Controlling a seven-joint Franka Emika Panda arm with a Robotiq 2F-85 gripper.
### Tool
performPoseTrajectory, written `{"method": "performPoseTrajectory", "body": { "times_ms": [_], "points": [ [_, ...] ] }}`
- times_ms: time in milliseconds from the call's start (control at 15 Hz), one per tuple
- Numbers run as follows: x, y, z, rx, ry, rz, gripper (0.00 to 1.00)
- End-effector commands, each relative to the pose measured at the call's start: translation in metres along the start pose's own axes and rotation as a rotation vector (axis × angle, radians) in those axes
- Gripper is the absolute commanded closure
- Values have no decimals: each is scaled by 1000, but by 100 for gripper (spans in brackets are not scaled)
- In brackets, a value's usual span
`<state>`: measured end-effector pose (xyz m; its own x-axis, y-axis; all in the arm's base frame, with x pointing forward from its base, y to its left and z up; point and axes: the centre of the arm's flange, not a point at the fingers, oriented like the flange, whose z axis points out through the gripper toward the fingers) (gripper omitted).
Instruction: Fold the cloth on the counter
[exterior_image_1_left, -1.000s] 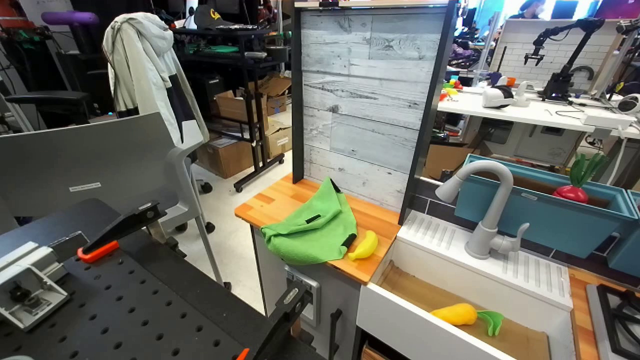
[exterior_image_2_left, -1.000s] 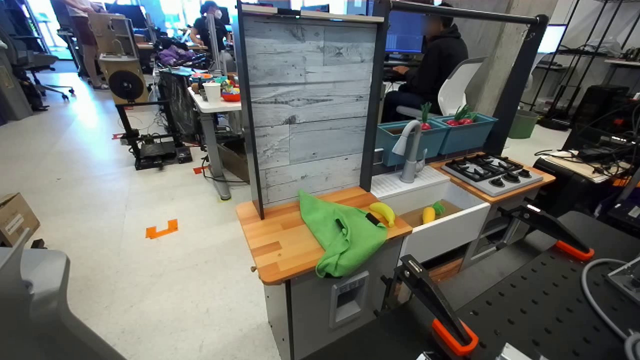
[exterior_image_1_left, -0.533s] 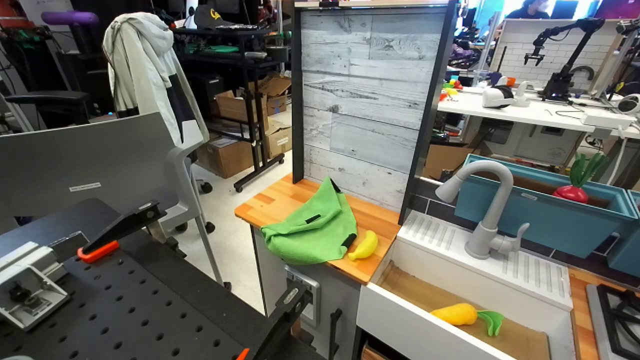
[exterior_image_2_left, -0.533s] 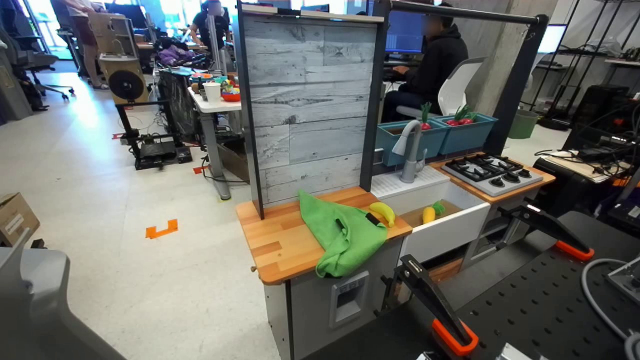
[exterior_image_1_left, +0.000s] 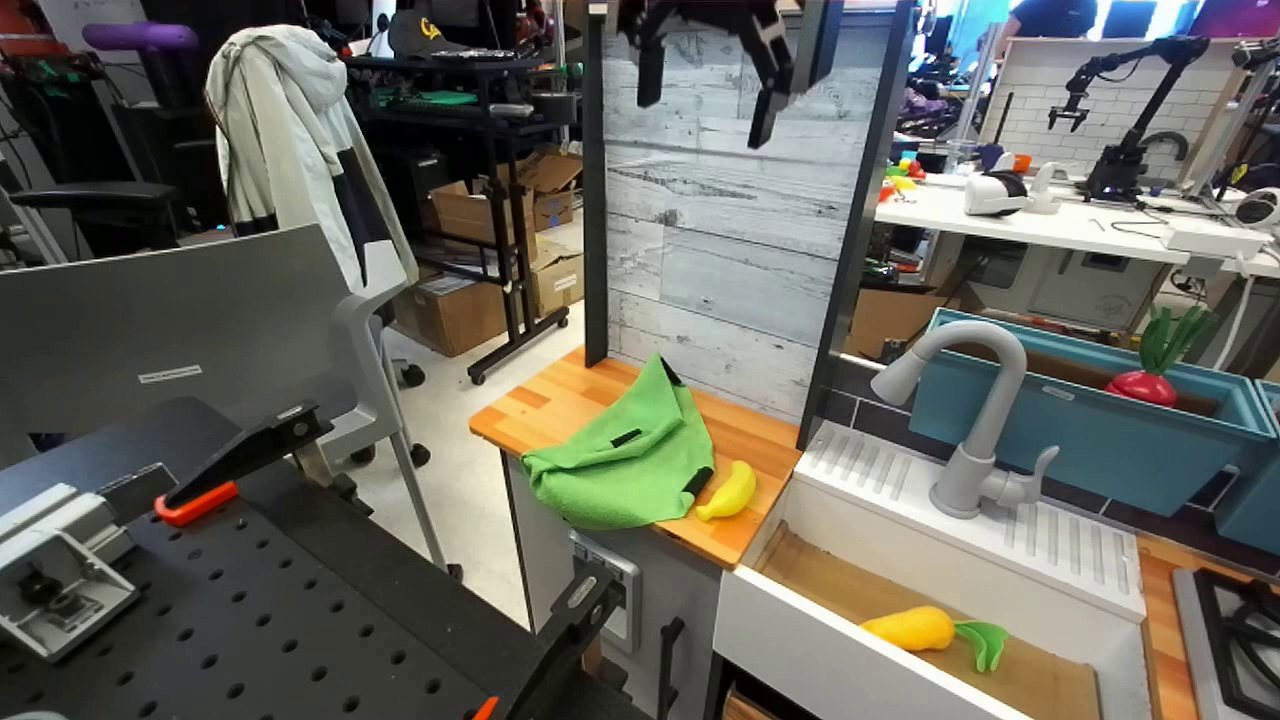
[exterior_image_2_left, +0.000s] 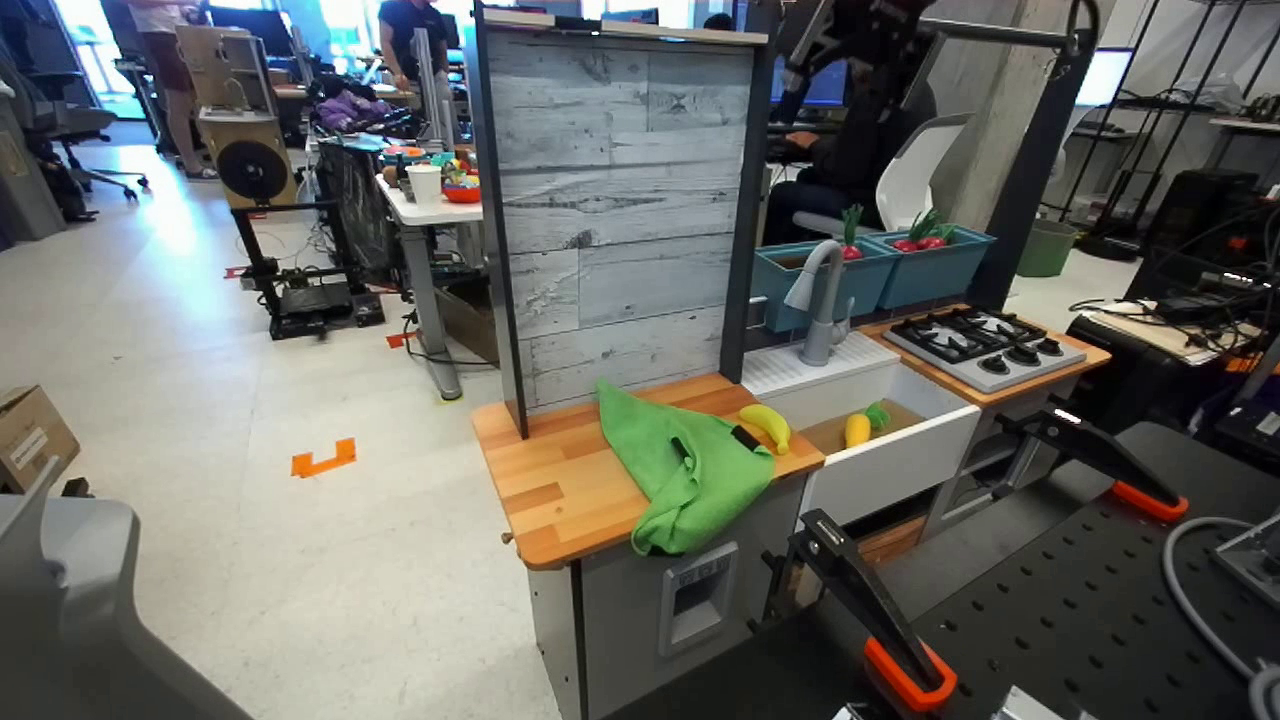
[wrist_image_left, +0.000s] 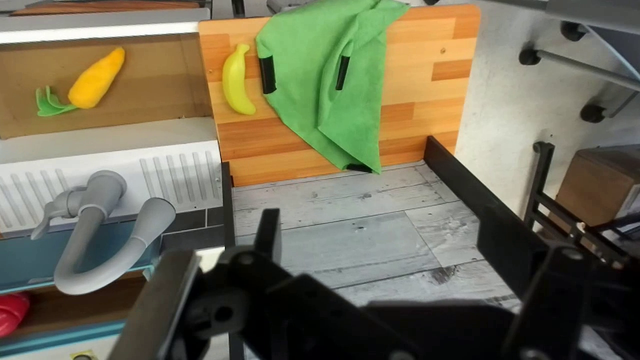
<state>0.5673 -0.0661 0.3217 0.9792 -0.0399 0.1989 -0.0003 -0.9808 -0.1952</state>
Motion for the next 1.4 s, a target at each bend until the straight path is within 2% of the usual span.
{"method": "performPoseTrajectory", "body": {
  "times_ms": [0,400,733,1067,1333],
  "points": [
    [30,7,61,-24,16,48,0],
    [37,15,165,-89,17,126,0],
    [25,30,241,-159,1,166,0],
    [14,43,294,-217,-74,194,0],
    [12,39,323,-249,-134,159,0]
  ]
}}
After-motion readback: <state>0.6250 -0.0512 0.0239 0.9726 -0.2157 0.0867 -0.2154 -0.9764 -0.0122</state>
